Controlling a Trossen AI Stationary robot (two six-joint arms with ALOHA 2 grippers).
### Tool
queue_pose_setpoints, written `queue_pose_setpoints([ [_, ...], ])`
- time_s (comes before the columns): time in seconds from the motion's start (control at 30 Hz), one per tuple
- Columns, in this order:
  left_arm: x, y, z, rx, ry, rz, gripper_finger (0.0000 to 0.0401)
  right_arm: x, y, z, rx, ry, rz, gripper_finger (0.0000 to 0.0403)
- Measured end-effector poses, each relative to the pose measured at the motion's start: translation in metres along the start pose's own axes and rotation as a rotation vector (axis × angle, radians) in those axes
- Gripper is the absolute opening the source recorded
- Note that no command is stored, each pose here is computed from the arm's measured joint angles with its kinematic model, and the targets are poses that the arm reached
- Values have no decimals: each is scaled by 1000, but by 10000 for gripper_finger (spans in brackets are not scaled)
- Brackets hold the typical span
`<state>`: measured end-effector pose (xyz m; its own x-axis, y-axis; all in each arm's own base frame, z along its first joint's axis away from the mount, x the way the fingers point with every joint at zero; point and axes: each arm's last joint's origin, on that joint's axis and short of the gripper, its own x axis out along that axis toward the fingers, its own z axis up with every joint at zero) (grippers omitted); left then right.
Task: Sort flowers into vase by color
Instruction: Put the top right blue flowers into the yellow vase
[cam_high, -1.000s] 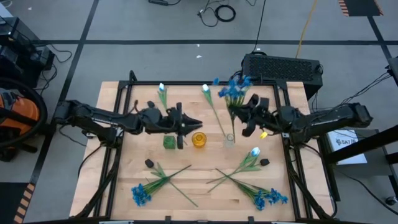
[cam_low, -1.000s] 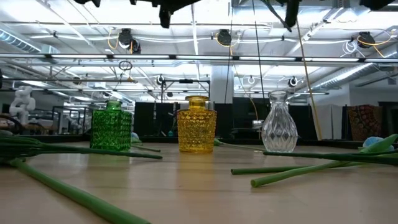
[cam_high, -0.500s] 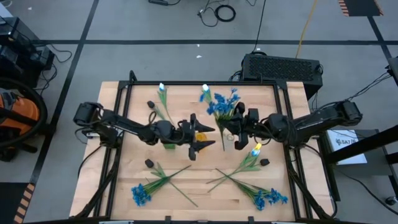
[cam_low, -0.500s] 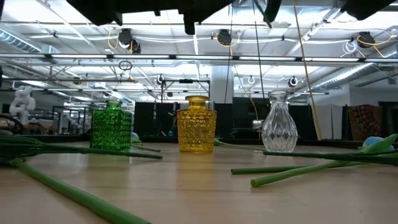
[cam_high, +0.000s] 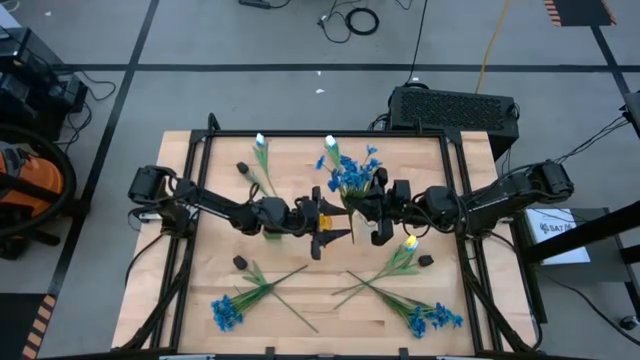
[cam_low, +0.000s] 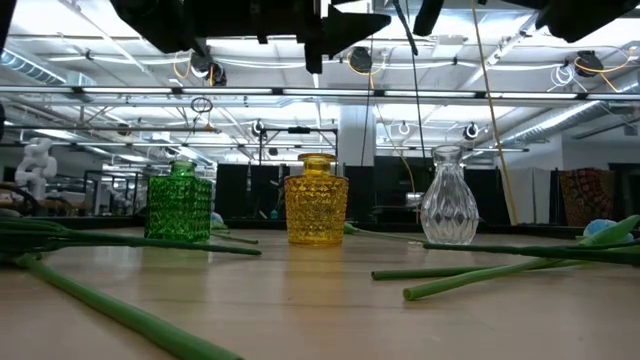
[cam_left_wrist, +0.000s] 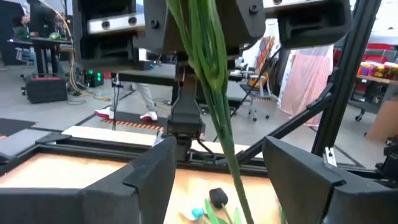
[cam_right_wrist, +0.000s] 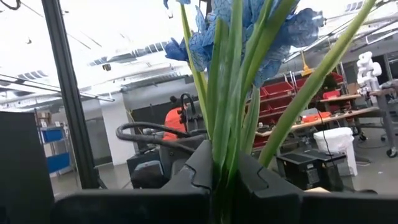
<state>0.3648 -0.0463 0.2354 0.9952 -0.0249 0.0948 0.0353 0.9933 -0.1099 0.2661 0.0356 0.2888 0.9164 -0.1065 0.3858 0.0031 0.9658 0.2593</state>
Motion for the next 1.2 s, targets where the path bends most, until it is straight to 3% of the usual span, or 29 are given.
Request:
queue_pose_setpoints([
  [0.43, 1, 0, -2, -52, 2, -19, 94, 0, 0, -1, -61, 13, -3, 11],
  [0.93, 21, -3, -9, -105, 2, -50, 77, 0, -1, -3, -92, 31, -9, 11],
  [1.2, 20, -1, -7, -101, 13, -80, 13, 0, 0, -3, -104, 37, -2, 11],
])
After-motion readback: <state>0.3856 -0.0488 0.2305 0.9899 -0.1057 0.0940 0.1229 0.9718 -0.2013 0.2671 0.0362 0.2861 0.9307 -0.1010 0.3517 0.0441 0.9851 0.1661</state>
